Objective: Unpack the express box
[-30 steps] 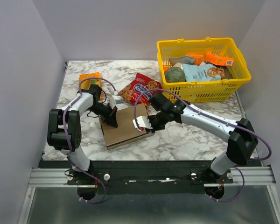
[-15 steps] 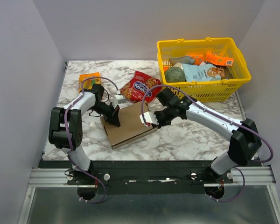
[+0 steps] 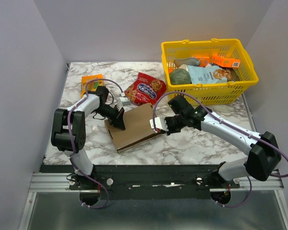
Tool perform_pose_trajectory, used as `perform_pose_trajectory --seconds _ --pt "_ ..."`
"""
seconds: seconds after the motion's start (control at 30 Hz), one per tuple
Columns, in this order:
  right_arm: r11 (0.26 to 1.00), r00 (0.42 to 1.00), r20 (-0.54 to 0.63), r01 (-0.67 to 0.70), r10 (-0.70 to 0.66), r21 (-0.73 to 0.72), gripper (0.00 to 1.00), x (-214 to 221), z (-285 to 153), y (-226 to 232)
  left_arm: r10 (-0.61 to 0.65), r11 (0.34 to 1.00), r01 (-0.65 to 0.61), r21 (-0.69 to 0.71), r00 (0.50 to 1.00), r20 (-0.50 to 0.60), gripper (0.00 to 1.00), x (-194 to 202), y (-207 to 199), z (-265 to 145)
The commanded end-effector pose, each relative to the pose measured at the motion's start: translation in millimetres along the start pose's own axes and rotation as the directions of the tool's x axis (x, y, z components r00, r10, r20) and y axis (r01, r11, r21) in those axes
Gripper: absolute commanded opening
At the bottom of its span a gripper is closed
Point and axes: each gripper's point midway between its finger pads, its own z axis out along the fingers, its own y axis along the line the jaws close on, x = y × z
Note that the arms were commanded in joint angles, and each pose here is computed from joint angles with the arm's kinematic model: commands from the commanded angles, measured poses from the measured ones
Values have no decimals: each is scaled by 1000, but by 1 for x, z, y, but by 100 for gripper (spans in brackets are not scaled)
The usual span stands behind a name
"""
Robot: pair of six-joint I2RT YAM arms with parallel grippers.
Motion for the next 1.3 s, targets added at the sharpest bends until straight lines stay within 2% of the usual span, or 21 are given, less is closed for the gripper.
perform_pose_trajectory --seconds 0.0,0.2,0.4,0.5,0.53,0.57,0.67,0.87,0.93,0.97,1.17,1.27 --pt "986 973 -170 -142 156 92 0 38 -27 -2 5 984 -52 -170 964 -266 0 67 54 4" --pt "961 974 -42 -213 224 179 0 1 -40 -36 17 993 -40 -113 979 -201 0 46 36 4" --pt "914 941 136 -333 308 233 0 -45 -65 -66 94 995 -94 -9 995 -21 1 -9 -6 -2" --pt "890 922 137 -385 361 244 0 -43 -66 -67 153 987 -149 -59 985 79 9 -44 -16 -14" --pt "879 917 130 -398 377 264 0 -40 -68 -68 121 991 -114 -70 988 100 14 -50 -22 -15" --pt "864 905 136 -425 403 271 0 -39 -69 -67 164 983 -151 -100 978 131 16 -61 -30 -24" --pt "828 881 166 -472 442 303 0 -35 -74 -61 204 970 -178 -164 966 159 24 -78 -41 -35" --pt "798 867 160 -497 472 341 0 -20 -84 -40 260 941 -223 -256 958 120 37 -73 -55 -53" --pt "783 859 141 -507 492 359 0 -12 -86 -33 316 915 -279 -290 945 88 39 -70 -56 -58" --pt "777 854 138 -515 502 363 0 -9 -88 -29 320 891 -280 -357 946 57 38 -67 -51 -65" --pt "787 846 141 -531 514 313 0 -6 -102 6 322 821 -291 -491 946 -22 43 -43 -45 -81" --pt "722 820 188 -567 540 398 0 1 -115 2 334 796 -324 -511 939 -75 45 -25 -42 -81"
